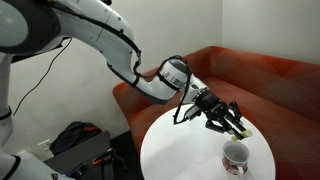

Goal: Pick up the pen from the table and put it in the mug cup.

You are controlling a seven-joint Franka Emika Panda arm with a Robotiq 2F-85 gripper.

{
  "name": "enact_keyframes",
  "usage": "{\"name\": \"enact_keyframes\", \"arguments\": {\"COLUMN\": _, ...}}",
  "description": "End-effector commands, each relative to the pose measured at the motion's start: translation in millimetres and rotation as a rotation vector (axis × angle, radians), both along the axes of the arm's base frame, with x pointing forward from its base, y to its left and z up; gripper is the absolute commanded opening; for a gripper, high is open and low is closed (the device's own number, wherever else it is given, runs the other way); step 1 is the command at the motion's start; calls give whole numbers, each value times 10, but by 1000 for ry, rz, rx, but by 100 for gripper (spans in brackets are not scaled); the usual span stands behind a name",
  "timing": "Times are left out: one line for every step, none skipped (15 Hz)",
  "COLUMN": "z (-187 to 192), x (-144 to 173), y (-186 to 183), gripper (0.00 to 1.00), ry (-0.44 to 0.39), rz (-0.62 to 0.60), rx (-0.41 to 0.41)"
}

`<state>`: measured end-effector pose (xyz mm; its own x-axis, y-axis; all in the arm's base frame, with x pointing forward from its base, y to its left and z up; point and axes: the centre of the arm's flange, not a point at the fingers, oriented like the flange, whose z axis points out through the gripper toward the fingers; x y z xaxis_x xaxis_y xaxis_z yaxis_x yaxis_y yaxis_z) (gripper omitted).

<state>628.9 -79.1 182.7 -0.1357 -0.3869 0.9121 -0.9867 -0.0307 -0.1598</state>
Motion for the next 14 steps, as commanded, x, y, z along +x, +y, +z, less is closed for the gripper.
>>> {"name": "enact_keyframes", "arguments": {"z": -190, "x": 150, "y": -64, "gripper": 5, "ry": -19, "rz": -8, "rx": -4}}
{"name": "enact_keyframes", "arguments": {"z": -251, "x": 159, "y": -74, "gripper": 5, "ry": -10, "rz": -9, "rx": 1}}
{"name": "enact_keyframes", "arguments": {"z": -312, "x": 170, "y": -83, "gripper": 5, "ry": -1, "rz": -10, "rx": 4}}
{"name": "enact_keyframes", "arguments": {"z": -368, "x": 178, "y": -95, "gripper": 5, "ry": 4, "rz": -11, "rx": 5}}
{"name": "enact_keyframes", "arguments": {"z": -434, "x": 186, "y": -102, "gripper": 5, "ry": 13, "rz": -12, "rx": 10}}
{"name": "enact_keyframes", "arguments": {"z": -504, "x": 195, "y": -106, "gripper": 5, "ry": 21, "rz": -10, "rx": 11}}
{"name": "enact_keyframes", "arguments": {"z": -559, "x": 196, "y": -106, "gripper": 5, "ry": 24, "rz": -8, "rx": 9}}
{"name": "enact_keyframes", "arguments": {"z": -626, "x": 207, "y": -102, "gripper": 5, "ry": 27, "rz": -3, "rx": 14}}
{"name": "enact_keyframes", "arguments": {"z": -686, "x": 219, "y": -102, "gripper": 5, "ry": 31, "rz": 1, "rx": 17}}
{"name": "enact_keyframes", "arguments": {"z": -735, "x": 227, "y": -92, "gripper": 5, "ry": 36, "rz": 2, "rx": 20}}
{"name": "enact_keyframes", "arguments": {"z": -775, "x": 230, "y": -79, "gripper": 5, "ry": 42, "rz": 7, "rx": 22}}
{"name": "enact_keyframes", "arguments": {"z": -808, "x": 225, "y": -60, "gripper": 9, "ry": 50, "rz": 9, "rx": 25}}
{"name": "enact_keyframes", "arguments": {"z": -817, "x": 218, "y": -35, "gripper": 45, "ry": 47, "rz": 14, "rx": 25}}
{"name": "enact_keyframes", "arguments": {"z": -786, "x": 192, "y": -4, "gripper": 46, "ry": 40, "rz": 19, "rx": 26}}
